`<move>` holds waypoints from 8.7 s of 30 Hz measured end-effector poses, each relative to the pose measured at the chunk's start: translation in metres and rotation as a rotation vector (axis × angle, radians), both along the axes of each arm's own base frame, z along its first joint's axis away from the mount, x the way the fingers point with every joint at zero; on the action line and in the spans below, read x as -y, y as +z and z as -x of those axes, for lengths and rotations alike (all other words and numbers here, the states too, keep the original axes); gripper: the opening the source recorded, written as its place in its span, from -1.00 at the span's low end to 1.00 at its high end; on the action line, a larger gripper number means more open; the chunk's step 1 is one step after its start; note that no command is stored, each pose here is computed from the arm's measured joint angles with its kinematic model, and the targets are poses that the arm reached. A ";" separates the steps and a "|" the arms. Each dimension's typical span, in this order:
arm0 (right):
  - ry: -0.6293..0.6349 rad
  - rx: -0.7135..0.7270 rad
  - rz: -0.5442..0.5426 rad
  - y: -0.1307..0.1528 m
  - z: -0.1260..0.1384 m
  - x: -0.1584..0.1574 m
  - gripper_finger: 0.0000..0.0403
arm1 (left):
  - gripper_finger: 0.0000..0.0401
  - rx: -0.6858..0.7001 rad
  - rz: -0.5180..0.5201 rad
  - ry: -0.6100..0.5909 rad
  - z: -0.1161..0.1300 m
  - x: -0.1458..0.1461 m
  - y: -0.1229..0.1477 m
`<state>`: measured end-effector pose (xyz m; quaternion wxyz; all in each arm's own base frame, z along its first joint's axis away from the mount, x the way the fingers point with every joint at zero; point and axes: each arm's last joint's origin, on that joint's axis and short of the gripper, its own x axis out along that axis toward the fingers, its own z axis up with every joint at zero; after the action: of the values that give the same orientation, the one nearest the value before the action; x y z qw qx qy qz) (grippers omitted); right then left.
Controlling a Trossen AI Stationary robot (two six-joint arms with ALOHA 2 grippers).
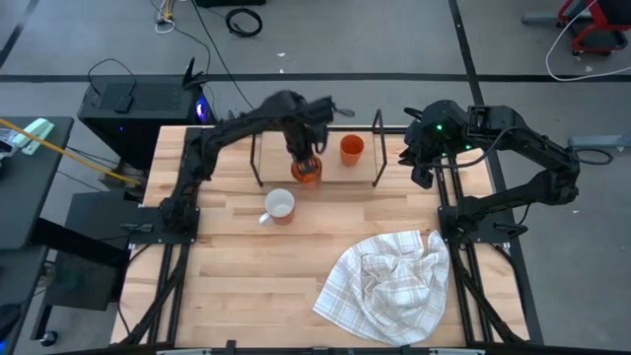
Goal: Stack small to large cups/mugs on shelf
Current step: Put the orange cup on the shelf, then put the orange mug on the shelf
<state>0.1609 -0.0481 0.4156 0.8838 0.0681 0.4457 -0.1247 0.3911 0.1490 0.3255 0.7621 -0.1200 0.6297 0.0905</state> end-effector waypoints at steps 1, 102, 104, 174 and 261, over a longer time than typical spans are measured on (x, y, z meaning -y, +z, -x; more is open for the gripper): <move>0.000 0.001 0.000 0.000 0.000 0.000 -0.55 | -0.94 0.017 -0.010 0.024 0.003 -0.005 0.004; -0.014 0.037 0.000 0.002 -0.003 0.001 -0.55 | -0.61 0.070 -0.053 0.195 -0.007 -0.099 -0.057; -0.020 0.038 -0.005 0.002 -0.003 0.001 -0.55 | -0.62 0.077 -0.057 0.195 -0.008 -0.099 -0.057; -0.028 0.010 -0.046 0.000 0.000 -0.001 -0.55 | -0.73 -0.032 -0.002 0.721 0.089 0.121 -0.005; -0.006 -0.003 -0.032 -0.001 0.000 -0.001 -0.55 | -0.85 0.159 0.239 0.341 0.084 0.142 -0.045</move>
<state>0.1605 -0.0471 0.4148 0.8816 0.0835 0.4487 -0.1203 0.3071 0.0075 0.2800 0.7633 -0.3211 0.5446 0.1332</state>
